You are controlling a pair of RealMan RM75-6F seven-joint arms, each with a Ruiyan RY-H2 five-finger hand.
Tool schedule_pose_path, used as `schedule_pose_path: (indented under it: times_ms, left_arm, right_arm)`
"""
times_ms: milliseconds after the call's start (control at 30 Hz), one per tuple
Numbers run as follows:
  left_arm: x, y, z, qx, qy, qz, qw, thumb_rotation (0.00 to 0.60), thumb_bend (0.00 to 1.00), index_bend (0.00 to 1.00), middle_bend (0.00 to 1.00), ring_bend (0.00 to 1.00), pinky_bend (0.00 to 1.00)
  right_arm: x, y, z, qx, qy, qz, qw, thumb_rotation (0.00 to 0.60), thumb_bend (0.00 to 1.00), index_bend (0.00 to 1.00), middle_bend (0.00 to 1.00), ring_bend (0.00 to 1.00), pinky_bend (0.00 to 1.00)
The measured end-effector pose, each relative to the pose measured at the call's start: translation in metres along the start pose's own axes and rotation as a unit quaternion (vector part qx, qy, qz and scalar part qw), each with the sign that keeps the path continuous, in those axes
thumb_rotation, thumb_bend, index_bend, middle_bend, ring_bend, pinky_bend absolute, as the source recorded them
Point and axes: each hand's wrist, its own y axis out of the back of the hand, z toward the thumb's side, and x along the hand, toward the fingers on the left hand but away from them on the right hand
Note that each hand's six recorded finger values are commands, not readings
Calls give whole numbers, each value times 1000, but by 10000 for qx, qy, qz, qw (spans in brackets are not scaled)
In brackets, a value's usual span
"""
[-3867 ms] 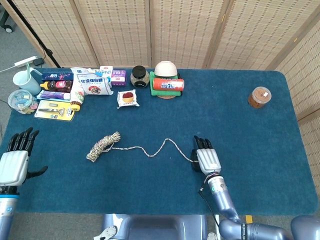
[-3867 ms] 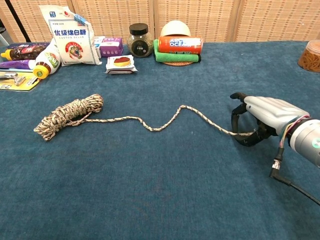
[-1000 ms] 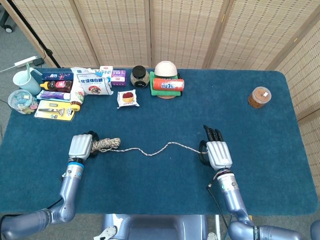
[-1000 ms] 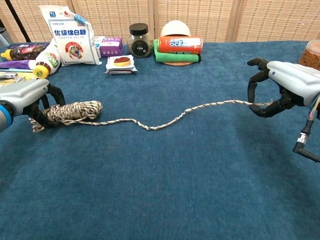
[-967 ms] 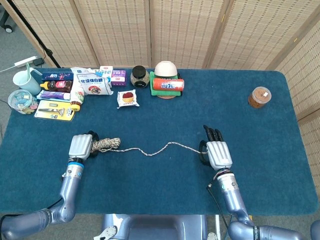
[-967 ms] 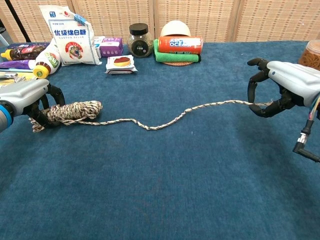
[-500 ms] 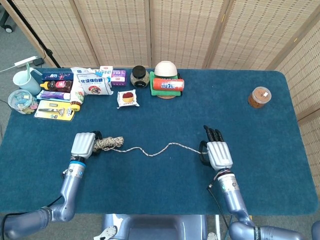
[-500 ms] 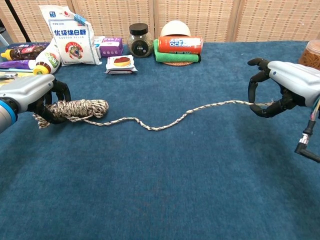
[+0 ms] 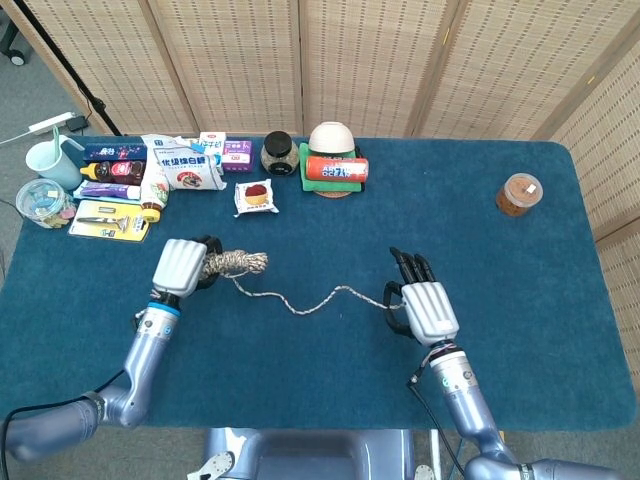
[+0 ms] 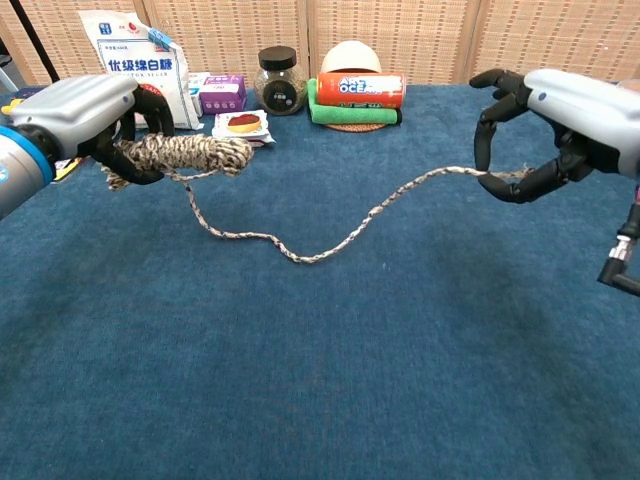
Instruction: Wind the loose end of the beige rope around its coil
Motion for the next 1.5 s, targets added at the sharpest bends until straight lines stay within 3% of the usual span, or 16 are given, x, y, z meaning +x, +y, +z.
schedule_pose_path:
  times_ms: [367, 900, 1233, 1500]
  left_arm:
    - [36, 15, 54, 485, -608, 70, 9969, 600, 539, 752, 528, 599, 752]
    - [50, -24, 111, 665, -1122, -236, 9912, 600, 538, 752, 528, 599, 752]
    - [44, -37, 114, 747, -1367, -339, 9872, 600, 539, 752, 528, 599, 752]
    - [31, -41, 124, 540, -1707, -389, 9831, 600, 539, 752, 528, 598, 752]
  right_arm:
    - [-5, 55, 57, -186, 529, -11, 9984, 600, 496, 655, 0, 0, 0]
    - [-40, 121, 137, -294, 867, -278, 9954, 600, 497, 669, 0, 0, 0]
    - [-73, 163, 157, -227, 623, -763, 9949, 600, 508, 686, 0, 0, 0]
    - [-109, 188, 150, -200, 198, -1096, 9936, 600, 512, 696, 0, 0, 0]
